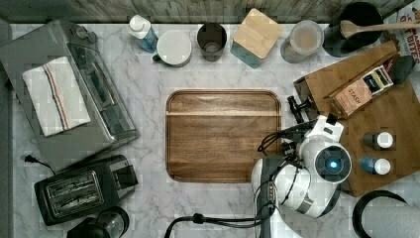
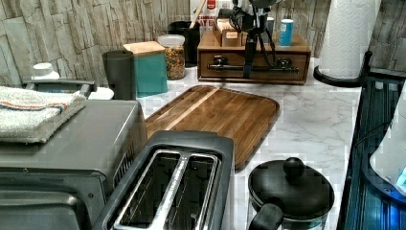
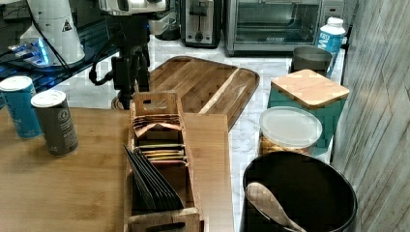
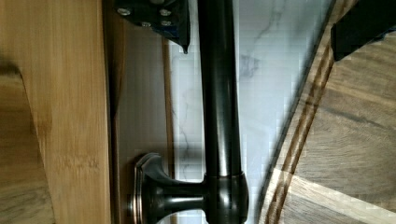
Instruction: Open the drawer.
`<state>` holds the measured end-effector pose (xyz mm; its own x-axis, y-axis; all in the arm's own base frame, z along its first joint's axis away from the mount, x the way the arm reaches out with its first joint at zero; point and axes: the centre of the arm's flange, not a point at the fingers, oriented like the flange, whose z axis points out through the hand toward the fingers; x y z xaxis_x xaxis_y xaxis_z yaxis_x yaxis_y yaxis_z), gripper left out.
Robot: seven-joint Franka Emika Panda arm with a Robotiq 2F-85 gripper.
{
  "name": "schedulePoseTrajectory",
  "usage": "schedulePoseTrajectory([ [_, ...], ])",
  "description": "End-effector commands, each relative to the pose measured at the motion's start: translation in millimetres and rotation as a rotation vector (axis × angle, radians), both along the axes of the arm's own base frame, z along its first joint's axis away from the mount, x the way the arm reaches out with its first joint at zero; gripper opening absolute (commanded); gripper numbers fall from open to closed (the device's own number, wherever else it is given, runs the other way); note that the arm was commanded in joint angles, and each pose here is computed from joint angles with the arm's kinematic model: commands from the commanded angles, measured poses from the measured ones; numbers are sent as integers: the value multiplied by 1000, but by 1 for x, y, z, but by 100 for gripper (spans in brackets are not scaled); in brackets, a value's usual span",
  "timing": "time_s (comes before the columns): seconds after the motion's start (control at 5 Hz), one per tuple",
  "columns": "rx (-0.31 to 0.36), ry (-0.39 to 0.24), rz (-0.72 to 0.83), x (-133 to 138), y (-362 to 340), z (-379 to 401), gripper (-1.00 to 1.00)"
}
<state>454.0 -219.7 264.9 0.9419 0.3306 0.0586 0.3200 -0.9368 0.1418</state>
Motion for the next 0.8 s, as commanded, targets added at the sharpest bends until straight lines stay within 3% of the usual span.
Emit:
schedulePoseTrajectory([
  [0.2,20,43,30,20,-2,6,100],
  [0.8,43,91,92,27,-17,-23,100],
])
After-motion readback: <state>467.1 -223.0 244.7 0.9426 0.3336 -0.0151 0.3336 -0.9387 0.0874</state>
